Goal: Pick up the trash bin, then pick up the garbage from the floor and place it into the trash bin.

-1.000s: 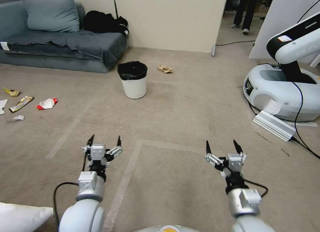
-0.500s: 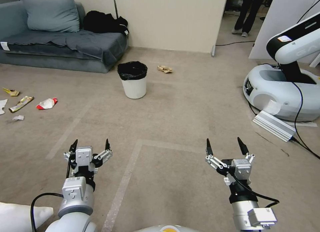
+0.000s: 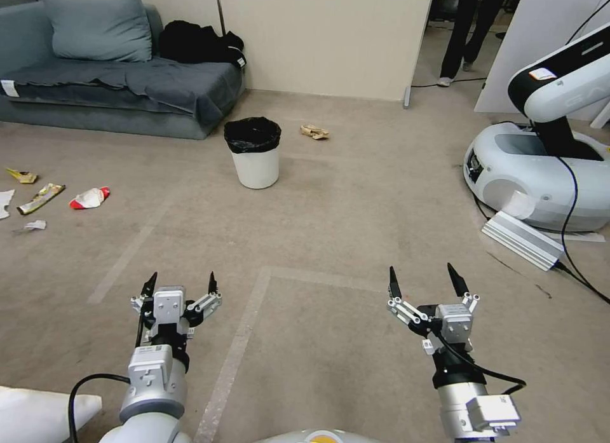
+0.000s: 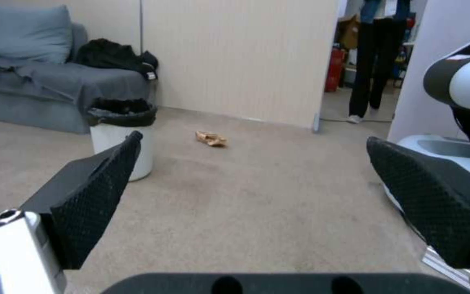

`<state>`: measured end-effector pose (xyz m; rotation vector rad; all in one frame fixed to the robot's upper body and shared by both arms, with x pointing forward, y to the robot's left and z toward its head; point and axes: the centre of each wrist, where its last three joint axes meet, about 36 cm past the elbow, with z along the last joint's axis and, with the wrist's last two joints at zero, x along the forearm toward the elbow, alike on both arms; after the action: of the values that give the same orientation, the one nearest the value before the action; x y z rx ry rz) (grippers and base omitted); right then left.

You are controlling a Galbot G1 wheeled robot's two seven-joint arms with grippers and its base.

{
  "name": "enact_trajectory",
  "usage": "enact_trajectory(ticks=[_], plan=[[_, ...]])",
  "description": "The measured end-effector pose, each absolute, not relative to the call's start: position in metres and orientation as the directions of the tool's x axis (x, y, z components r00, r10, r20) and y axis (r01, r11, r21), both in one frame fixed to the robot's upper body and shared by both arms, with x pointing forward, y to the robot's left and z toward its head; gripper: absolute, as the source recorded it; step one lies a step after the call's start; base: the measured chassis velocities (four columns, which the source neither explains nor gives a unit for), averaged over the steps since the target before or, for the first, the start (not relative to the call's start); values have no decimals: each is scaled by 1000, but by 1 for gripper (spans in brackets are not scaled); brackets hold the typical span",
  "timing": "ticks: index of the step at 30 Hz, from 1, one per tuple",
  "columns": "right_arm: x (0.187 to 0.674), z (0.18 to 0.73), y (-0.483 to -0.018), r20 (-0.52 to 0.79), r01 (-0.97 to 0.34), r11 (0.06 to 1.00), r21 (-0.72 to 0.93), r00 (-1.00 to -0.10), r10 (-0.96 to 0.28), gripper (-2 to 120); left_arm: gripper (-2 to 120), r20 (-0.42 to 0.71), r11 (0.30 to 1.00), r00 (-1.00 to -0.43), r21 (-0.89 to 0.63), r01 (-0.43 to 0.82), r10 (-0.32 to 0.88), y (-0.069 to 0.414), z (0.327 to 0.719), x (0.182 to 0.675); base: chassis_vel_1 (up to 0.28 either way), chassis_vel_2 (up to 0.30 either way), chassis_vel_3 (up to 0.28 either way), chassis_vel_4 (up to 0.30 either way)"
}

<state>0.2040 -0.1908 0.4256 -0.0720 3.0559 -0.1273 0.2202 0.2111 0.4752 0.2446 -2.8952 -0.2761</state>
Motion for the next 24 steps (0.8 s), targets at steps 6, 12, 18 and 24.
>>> enact_trajectory(ticks=[6, 12, 18, 24], plan=[[204, 424, -190, -83, -53, 994, -92, -995, -61, 100, 100, 202, 969, -964, 207, -131, -173, 209, 475, 219, 0, 0, 0, 0], [204, 424, -190, -82, -58, 994, -96, -994, -66, 100, 100, 204, 970, -965, 210, -125, -168, 208, 474, 218, -47, 40, 35, -37], [204, 424, -190, -82, -61, 993, -99, -994, -69, 100, 100, 202, 970, -965, 210, -124, -167, 208, 474, 218, -178, 165, 160, -169], [204, 423, -190, -81, -65, 993, -103, -994, -74, 100, 100, 201, 970, -966, 209, -122, -164, 208, 474, 218, -212, 201, 214, -215]])
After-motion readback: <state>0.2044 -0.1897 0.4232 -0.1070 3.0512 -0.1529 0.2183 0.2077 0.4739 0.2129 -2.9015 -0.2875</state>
